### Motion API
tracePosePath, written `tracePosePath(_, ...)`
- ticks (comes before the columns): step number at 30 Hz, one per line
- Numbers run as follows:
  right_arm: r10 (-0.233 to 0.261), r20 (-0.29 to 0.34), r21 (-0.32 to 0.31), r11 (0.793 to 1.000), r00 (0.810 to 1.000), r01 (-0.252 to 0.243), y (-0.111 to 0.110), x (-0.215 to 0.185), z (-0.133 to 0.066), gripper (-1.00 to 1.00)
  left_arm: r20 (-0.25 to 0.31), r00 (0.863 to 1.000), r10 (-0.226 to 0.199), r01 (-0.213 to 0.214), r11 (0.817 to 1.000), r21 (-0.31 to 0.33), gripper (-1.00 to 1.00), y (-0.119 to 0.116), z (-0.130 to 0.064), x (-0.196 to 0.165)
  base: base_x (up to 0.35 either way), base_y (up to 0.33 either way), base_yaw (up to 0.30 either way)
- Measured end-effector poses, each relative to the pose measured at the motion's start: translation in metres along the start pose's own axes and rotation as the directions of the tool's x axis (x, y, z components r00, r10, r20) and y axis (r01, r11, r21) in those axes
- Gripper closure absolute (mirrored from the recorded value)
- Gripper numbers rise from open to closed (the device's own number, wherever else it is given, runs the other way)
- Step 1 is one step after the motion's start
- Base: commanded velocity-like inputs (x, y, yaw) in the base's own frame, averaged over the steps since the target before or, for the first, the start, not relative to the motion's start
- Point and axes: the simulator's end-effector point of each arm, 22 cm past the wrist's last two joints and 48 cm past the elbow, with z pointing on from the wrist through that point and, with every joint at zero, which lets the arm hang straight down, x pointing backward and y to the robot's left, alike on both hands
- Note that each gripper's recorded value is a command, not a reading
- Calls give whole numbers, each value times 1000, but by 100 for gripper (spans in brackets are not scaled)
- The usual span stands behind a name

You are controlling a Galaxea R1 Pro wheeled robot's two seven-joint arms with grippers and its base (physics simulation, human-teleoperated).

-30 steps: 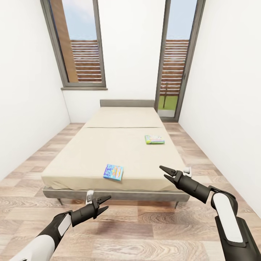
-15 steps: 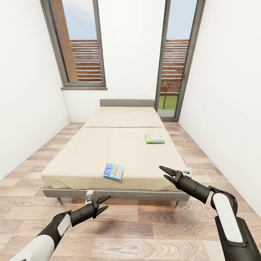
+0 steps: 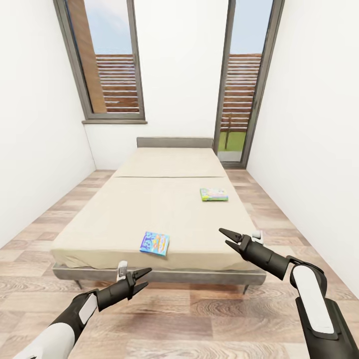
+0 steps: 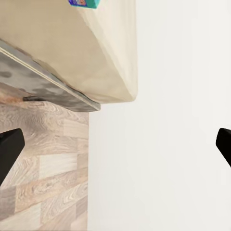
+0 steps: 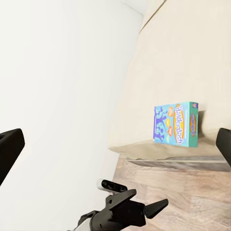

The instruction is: Put all the toys in the child's room - the three board games (two on the bed and one on the table), the two jigsaw puzzles on the table, and the tennis ball on the table - inside the toy box on the table in the child's room.

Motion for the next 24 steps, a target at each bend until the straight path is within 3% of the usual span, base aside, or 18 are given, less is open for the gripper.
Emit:
tracePosePath(14, -30, -77, -77, 997, 997, 24, 26, 22, 10, -100, 1, 1000, 3, -3, 1000, 2, -100, -1, 1, 0, 130, 0, 0)
tracePosePath(19, -41, -113, -220, 975, 993, 15, 60, 36, 12, -100, 15, 999, 31, -31, 1000, 2, -100, -1, 1, -3, 10, 0, 0)
tracePosePath(24, -51, -138, -276, 961, 989, 11, 75, 45, 13, -100, 19, 999, 40, -40, 999, 1, -100, -1, 1, -4, 50, 0, 0)
